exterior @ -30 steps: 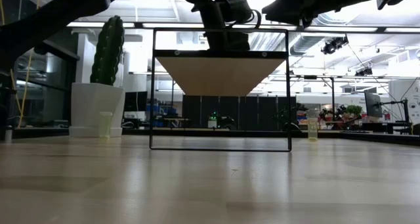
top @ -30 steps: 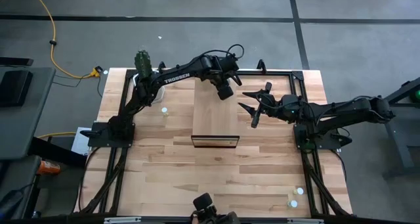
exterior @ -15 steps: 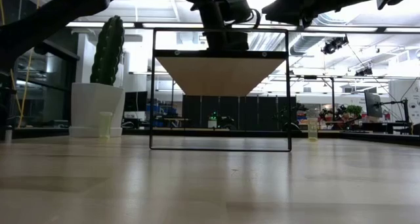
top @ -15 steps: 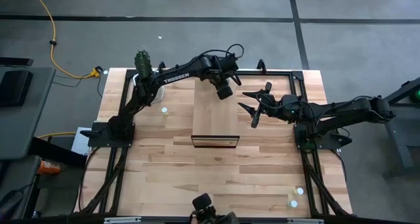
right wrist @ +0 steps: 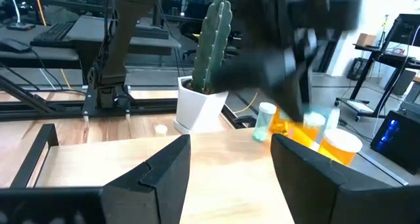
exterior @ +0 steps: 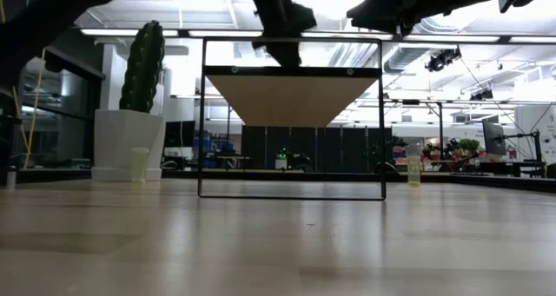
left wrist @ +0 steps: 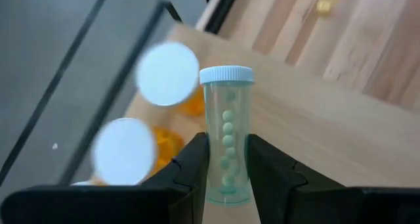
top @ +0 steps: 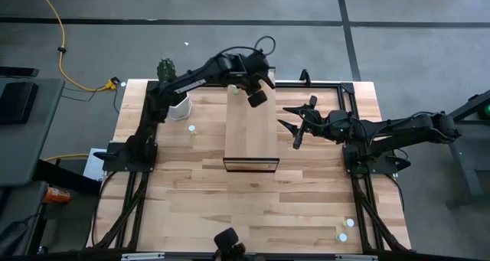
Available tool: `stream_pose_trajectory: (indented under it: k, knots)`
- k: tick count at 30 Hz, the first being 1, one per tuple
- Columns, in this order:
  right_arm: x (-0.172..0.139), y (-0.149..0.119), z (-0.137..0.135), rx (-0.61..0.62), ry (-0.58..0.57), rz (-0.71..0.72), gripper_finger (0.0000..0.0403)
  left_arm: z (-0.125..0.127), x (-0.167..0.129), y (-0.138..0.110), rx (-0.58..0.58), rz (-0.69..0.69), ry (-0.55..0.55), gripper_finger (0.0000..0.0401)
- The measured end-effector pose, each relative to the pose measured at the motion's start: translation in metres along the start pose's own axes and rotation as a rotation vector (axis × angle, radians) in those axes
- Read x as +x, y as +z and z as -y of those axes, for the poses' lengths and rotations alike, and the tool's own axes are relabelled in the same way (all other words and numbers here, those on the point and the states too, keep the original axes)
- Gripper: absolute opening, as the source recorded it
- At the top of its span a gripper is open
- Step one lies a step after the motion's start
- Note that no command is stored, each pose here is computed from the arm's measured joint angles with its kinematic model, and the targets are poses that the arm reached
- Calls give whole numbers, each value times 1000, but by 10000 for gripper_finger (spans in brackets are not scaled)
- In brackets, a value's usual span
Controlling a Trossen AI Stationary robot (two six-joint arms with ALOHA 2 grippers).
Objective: Pick and place medicine bottles onto shelf by color
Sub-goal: Put the left green pill bottle on the shelf aligned with the other green pill bottle
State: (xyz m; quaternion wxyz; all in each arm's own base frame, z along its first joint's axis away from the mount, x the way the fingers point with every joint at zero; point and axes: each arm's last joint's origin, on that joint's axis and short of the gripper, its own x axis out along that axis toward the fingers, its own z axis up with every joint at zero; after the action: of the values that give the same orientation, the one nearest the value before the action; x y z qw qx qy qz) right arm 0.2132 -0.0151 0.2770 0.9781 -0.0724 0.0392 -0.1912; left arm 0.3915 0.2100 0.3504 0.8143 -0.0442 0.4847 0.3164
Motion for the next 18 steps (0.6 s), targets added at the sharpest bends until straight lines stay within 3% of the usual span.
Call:
stream_pose_trajectory:
  k: [3,9,13,18]
  knots:
    - [0,0,0,6,0,0,204,-4,-27,0,-10,56,-18,83]
    - [0,0,0,29,0,1,204,-1,-67,0,-11,179,-170,83]
    - [0,0,0,31,0,3,204,10,-73,-2,29,221,-232,83]
    - [0,0,0,30,0,-1,204,24,-58,-17,72,193,-278,83]
